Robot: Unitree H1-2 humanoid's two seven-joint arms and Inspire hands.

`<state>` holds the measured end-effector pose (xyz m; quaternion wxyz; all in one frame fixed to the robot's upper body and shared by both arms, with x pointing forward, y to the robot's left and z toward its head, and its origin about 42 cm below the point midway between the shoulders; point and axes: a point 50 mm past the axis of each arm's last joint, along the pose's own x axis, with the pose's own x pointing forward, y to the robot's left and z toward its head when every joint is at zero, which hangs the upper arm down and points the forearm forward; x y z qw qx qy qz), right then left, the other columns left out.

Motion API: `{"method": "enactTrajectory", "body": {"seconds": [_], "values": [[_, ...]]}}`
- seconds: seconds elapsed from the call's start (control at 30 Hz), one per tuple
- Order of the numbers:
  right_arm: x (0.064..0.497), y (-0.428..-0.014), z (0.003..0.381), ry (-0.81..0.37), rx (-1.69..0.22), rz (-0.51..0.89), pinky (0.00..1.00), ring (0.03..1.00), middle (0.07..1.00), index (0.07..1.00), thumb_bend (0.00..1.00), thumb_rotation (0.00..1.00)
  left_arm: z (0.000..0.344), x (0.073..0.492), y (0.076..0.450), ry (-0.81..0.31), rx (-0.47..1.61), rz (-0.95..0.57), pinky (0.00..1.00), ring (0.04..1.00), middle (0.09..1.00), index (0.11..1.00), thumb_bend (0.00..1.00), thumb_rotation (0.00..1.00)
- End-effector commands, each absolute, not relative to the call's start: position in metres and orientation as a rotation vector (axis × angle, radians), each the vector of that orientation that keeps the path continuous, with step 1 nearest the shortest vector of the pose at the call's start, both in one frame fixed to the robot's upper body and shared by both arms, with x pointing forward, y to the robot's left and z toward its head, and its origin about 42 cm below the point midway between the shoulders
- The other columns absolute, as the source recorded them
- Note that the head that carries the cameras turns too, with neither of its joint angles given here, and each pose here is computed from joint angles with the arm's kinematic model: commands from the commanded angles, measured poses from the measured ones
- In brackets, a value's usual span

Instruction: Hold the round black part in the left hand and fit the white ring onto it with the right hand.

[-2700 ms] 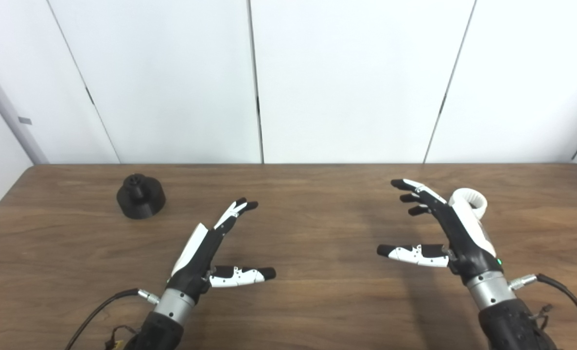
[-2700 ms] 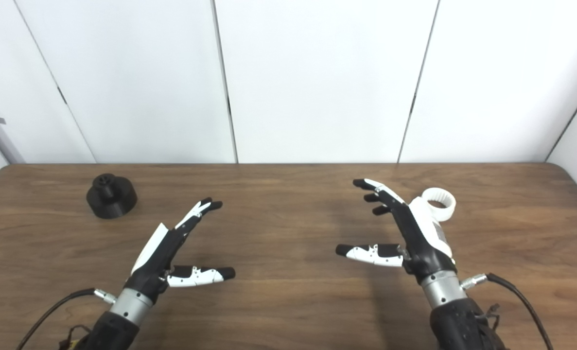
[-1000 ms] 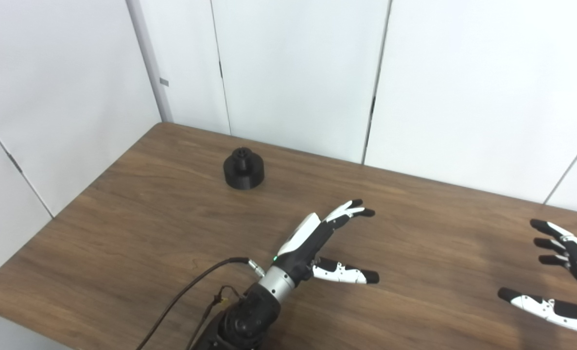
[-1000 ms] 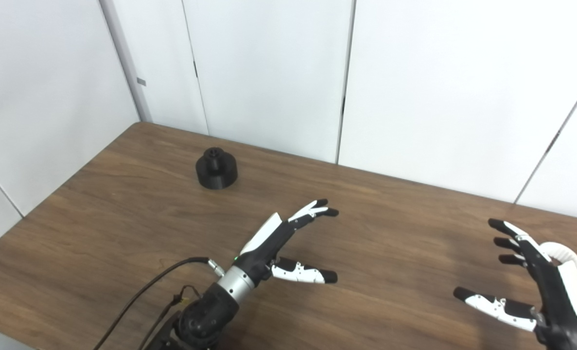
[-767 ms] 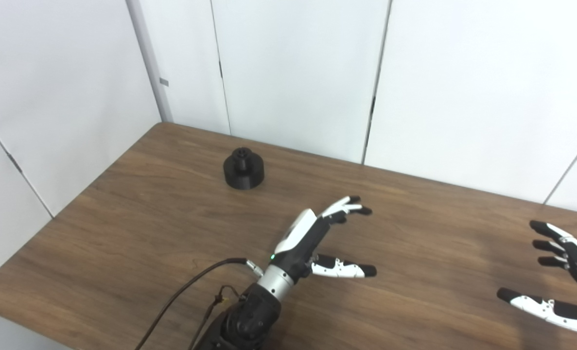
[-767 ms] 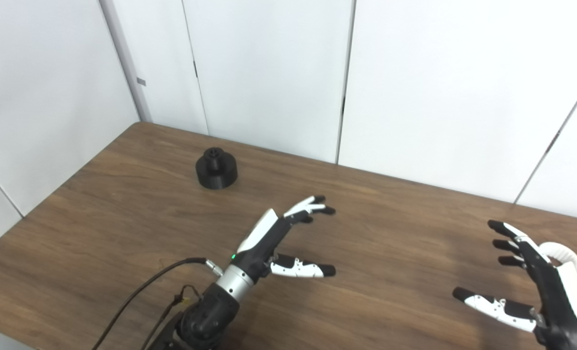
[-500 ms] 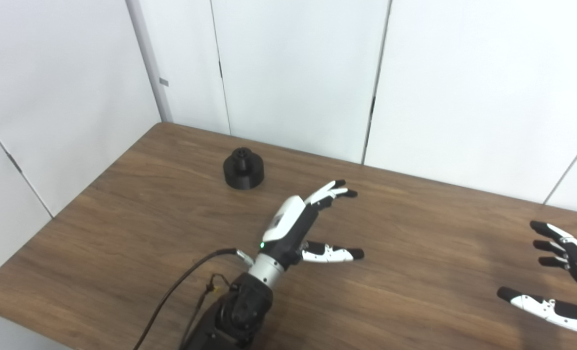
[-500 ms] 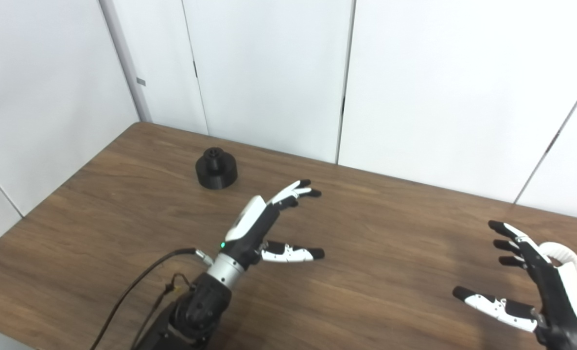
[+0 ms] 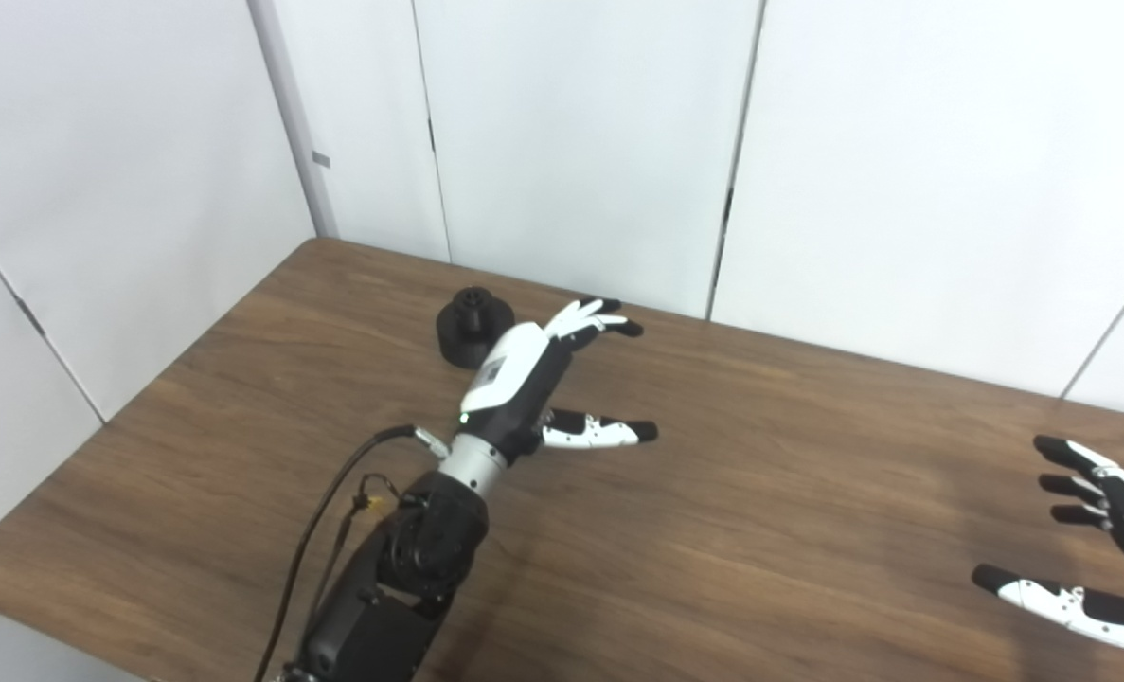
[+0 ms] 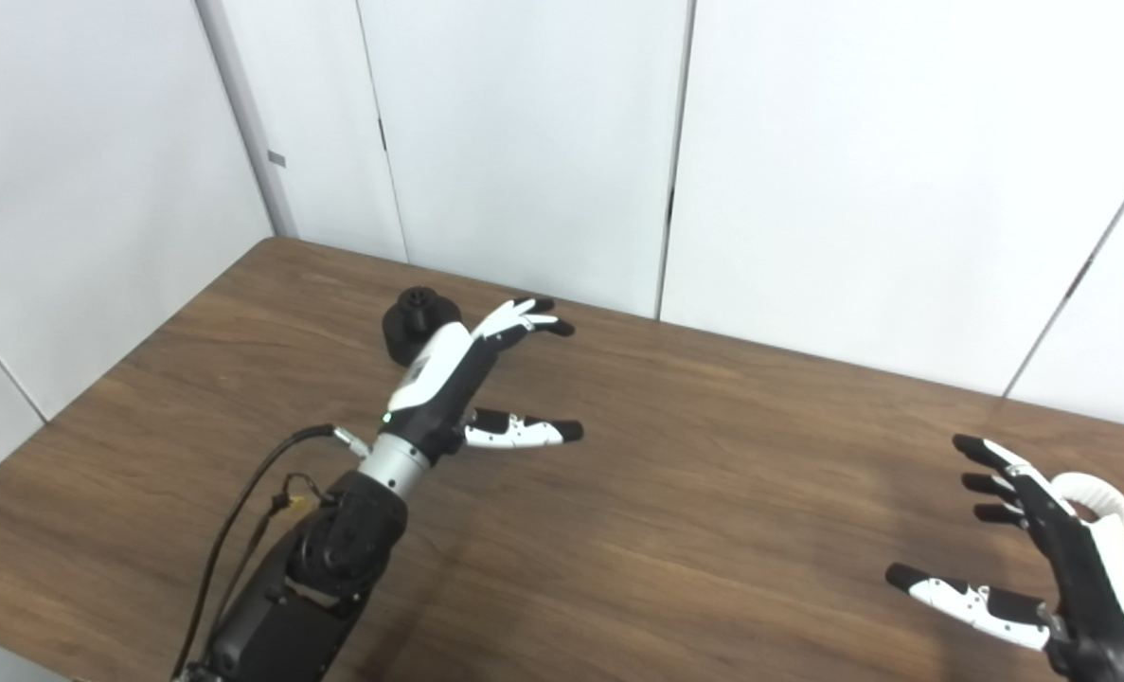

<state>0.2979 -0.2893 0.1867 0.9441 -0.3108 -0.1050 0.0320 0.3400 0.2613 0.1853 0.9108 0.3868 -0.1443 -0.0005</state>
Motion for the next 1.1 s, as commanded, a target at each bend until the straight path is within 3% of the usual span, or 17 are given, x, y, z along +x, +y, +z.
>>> {"method": "enactTrajectory", "body": {"seconds": [0.0, 0.13, 1.07], "values": [[0.302, -0.294, 0.205, -0.291, -0.644, 0.055, 0.71, 0.796, 0.862, 0.828, 0.71, 0.17, 0.218, 0.351, 0.266, -0.392, 0.827, 0.062, 0.85, 0.986, 0.933, 0.762, 0.86, 0.29], [0.300, -0.293, 0.205, -0.288, -0.639, 0.055, 0.71, 0.798, 0.862, 0.826, 0.71, 0.17, 0.221, 0.357, 0.276, -0.369, 0.874, 0.100, 0.85, 0.997, 0.943, 0.763, 0.88, 0.26], [0.299, -0.302, 0.202, -0.293, -0.634, 0.060, 0.68, 0.784, 0.863, 0.826, 0.70, 0.15, 0.260, 0.403, 0.343, -0.226, 1.077, 0.308, 0.95, 1.000, 0.989, 0.838, 0.97, 0.36]]}}
